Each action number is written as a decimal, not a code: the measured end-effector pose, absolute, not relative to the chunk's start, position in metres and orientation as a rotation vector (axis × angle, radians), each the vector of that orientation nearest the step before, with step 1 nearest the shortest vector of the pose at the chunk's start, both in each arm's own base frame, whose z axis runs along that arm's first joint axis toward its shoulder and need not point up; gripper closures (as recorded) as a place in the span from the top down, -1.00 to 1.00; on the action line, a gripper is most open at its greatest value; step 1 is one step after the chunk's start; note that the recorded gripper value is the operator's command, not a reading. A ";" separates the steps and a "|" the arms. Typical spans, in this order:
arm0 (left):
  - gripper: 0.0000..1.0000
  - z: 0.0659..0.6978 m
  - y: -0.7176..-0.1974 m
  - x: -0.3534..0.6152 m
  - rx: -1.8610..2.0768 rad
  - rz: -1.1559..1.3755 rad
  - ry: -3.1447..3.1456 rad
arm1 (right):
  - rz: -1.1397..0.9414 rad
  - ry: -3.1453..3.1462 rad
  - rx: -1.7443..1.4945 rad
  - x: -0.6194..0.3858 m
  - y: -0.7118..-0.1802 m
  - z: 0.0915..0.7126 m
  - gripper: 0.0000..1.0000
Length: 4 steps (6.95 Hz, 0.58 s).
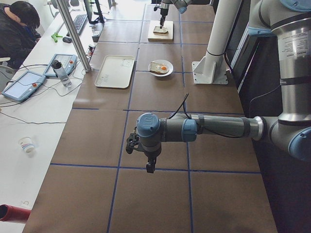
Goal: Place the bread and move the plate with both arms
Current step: 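Reach the right gripper to the bread slice on the bamboo board and grasp it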
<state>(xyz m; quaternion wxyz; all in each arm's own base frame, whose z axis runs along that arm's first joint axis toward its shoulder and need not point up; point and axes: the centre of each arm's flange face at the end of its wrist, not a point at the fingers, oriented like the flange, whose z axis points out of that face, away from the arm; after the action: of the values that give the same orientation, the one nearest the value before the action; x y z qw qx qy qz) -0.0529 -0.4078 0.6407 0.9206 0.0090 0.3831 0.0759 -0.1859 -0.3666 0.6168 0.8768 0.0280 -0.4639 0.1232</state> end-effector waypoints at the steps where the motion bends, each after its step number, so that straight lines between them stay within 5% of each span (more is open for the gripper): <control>1: 1.00 0.641 -0.408 -0.053 0.018 0.156 0.787 | 0.260 -0.963 0.054 -0.186 -0.364 0.619 0.47; 4: 1.00 0.640 -0.408 -0.053 0.019 0.156 0.787 | 0.266 -0.951 0.046 -0.182 -0.359 0.625 0.39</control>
<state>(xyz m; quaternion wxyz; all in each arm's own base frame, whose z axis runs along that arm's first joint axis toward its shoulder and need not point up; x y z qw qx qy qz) -0.0529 -0.4077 0.6404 0.9206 0.0093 0.3830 0.0760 -0.1818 -0.3587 0.6254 0.8803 0.0221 -0.4564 0.1276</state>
